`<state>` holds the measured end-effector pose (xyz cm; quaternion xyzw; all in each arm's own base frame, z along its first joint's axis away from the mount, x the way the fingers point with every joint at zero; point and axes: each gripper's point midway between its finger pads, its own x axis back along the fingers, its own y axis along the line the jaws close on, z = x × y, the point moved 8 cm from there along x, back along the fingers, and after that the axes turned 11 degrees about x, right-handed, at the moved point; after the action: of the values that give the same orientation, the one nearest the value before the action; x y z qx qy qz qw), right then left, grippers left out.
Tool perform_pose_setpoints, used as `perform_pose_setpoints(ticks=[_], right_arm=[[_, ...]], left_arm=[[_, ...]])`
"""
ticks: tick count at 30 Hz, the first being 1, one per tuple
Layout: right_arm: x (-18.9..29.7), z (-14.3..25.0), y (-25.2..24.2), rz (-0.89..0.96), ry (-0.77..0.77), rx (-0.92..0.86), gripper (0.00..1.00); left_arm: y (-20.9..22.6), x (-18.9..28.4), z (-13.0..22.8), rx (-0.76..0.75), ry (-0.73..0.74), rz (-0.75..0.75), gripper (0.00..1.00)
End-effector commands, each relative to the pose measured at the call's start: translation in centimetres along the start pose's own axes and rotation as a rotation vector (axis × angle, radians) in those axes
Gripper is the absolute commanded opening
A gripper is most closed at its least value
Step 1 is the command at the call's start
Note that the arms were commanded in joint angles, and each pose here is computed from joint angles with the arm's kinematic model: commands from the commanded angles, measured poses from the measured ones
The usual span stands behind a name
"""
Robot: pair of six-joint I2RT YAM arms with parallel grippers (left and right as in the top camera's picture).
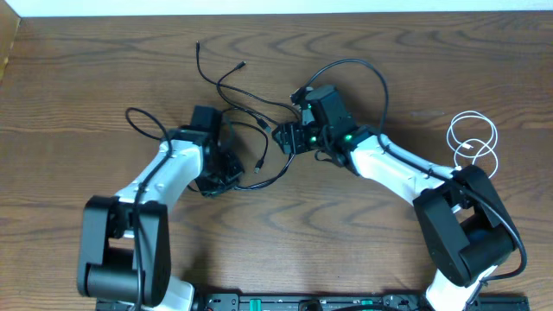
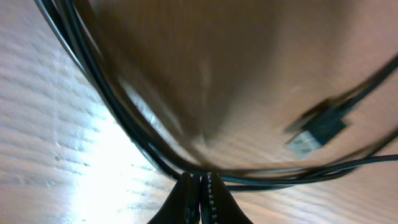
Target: Untangle cables
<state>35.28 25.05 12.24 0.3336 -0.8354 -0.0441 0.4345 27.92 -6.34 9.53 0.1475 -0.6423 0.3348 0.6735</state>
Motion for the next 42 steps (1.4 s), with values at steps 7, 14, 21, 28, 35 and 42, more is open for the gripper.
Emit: perform_pose_setpoints(ticks=[7, 14, 21, 28, 35, 42], right_arm=[[0.5, -0.2, -0.3, 0.003, -0.001, -0.051, 0.74], [0.5, 1.3, -1.6, 0.127, 0.072, -0.076, 0.83], [-0.8, 2.2, -1.9, 0.130, 0.097, -0.089, 0.84], [-2.4, 2.4, -2.9, 0.061, 0.081, -0.107, 0.72], [-1.4, 1.8, -5.4, -0.122, 0.077, -0.174, 0.41], [-2.4, 2.8, -5.7, -0.347, 0.087, -0.076, 0.32]], left_arm=[[-1.3, 4.5, -2.1, -0.072, -0.154, 0.173, 0.08], [-0.4, 4.0, -2.5, -0.079, -0.204, 0.089, 0.36], [0.1, 3.8, -2.0, -0.067, -0.165, 0.066, 0.39], [1.2, 3.1, -1.4, -0.070, -0.141, 0.014, 0.41], [2.2, 2.0, -1.0, -0.064, -0.131, -0.010, 0.58], [2.2, 1.9, -1.0, -0.064, -0.131, -0.008, 0.59]])
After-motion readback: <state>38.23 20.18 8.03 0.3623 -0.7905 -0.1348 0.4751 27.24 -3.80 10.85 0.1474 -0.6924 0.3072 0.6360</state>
